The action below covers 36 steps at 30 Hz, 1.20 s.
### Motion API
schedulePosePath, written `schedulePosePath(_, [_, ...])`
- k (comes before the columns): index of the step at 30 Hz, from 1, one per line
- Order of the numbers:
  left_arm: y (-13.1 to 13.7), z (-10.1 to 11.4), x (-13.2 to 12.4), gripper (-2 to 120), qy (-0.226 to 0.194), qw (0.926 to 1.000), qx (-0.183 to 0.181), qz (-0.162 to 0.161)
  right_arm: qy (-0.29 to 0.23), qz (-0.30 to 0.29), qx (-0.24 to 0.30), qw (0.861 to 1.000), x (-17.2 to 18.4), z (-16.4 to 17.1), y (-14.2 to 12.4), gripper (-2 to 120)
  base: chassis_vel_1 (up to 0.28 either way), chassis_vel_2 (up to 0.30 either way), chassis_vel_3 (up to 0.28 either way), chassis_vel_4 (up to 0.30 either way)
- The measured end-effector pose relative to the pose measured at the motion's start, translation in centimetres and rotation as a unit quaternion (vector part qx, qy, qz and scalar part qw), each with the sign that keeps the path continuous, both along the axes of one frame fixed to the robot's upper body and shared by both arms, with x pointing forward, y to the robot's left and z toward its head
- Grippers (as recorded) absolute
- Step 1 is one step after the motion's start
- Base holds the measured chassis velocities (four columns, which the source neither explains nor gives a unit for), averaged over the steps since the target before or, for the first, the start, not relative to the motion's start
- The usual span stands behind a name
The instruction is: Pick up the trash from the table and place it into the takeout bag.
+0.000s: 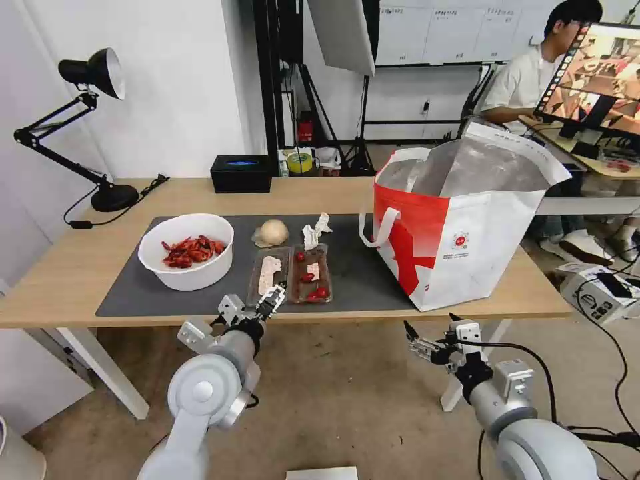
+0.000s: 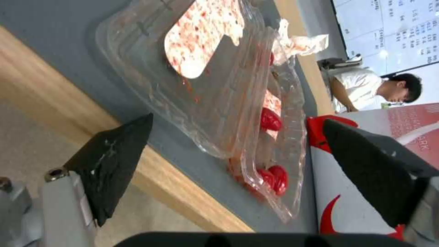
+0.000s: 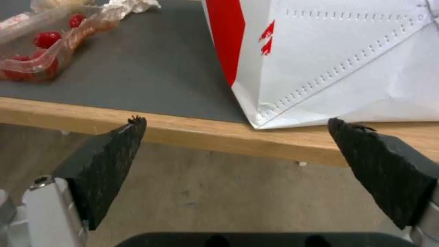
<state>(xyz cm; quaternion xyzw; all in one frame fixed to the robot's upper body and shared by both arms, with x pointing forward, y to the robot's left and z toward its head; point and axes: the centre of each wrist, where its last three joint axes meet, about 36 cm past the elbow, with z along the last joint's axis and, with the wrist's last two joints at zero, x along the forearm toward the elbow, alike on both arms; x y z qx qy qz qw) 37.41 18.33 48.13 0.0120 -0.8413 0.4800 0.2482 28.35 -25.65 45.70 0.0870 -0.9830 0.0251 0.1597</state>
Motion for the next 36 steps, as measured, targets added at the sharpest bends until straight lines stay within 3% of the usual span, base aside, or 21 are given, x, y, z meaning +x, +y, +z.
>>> schedulePosePath(21, [-0.5,0.6,0.3,100,0.013,0.9993,-0.014,-0.031,0.005,-0.005,0.0,1.0,-0.1,-0.3,0.0,100,0.0,0.0,0.0,0.0])
schedulePosePath(36, [-0.7,0.4,1.7,100,0.013,0.9994,-0.02,-0.023,0.01,-0.008,0.0,1.0,-0.2,-0.7,0.1,100,0.0,0.0,0.0,0.0])
